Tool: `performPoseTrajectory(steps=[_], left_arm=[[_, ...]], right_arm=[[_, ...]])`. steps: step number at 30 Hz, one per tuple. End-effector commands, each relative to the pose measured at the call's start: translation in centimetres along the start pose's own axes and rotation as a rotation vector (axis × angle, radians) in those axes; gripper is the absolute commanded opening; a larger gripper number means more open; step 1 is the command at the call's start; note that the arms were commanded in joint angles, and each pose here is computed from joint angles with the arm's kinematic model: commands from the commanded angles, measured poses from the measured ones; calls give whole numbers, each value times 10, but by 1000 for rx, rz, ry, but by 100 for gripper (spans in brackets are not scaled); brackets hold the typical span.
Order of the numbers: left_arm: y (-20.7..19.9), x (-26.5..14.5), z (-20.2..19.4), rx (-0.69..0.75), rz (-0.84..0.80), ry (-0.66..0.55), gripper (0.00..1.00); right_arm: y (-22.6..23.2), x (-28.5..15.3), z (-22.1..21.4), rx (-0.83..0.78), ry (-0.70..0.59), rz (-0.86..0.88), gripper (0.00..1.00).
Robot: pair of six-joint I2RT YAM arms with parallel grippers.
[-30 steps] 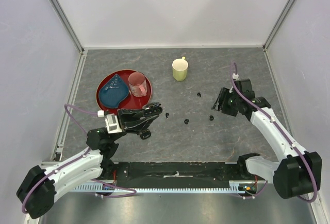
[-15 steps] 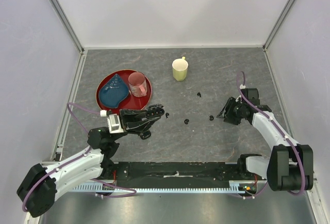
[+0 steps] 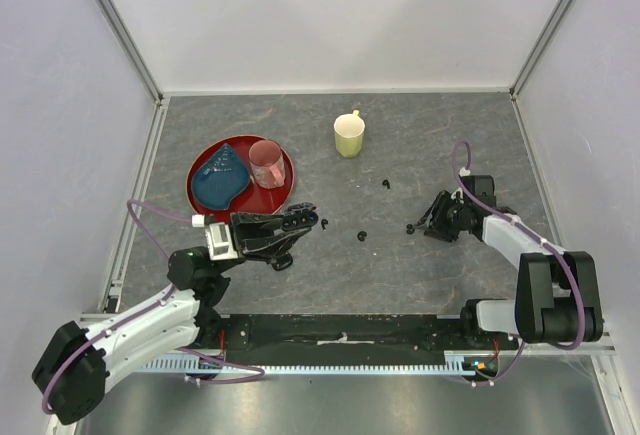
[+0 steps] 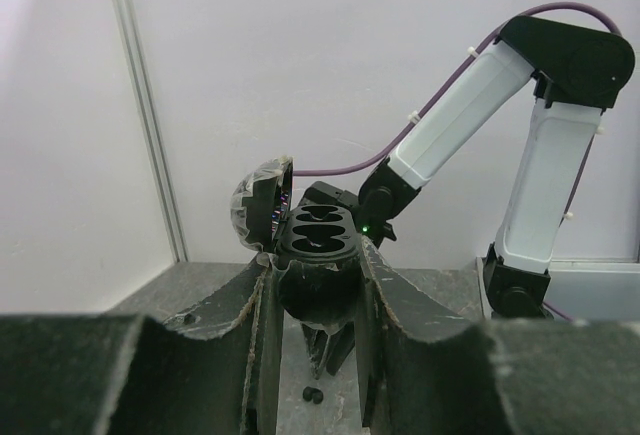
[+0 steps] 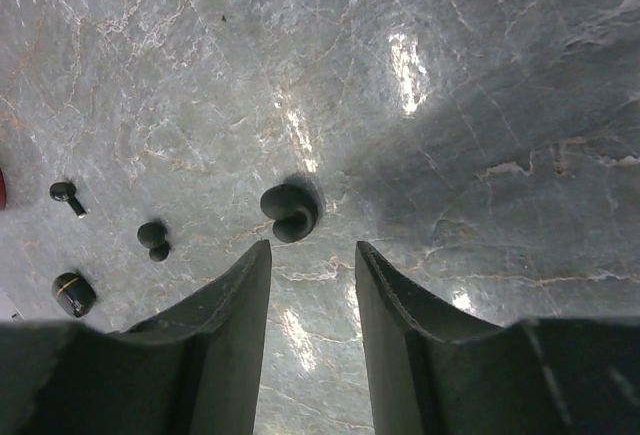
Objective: Insert the wireless bluetooth earbuds into the charging case
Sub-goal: Pick up the earbud from the center of the board.
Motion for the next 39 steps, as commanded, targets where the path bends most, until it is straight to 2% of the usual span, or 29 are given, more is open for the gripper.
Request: performPoseTrajectory(steps=[1,39], left_arm=[[3,5,17,35,5,-62,2],[3,6,12,16,18,-39,2]], right_arm=[[6,6,7,-7,-26,60,46],[-6,23,-5,10,16,29,35]])
Point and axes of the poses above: each gripper's point midway between its finger pads, its own x axis out along the fingers, its own y axis along the line the jaws close on, z = x × y, the point moved 10 cm from there along -x, back along the fingers, and after that the axes turned 12 degrees about x, right-handed, at the moved point
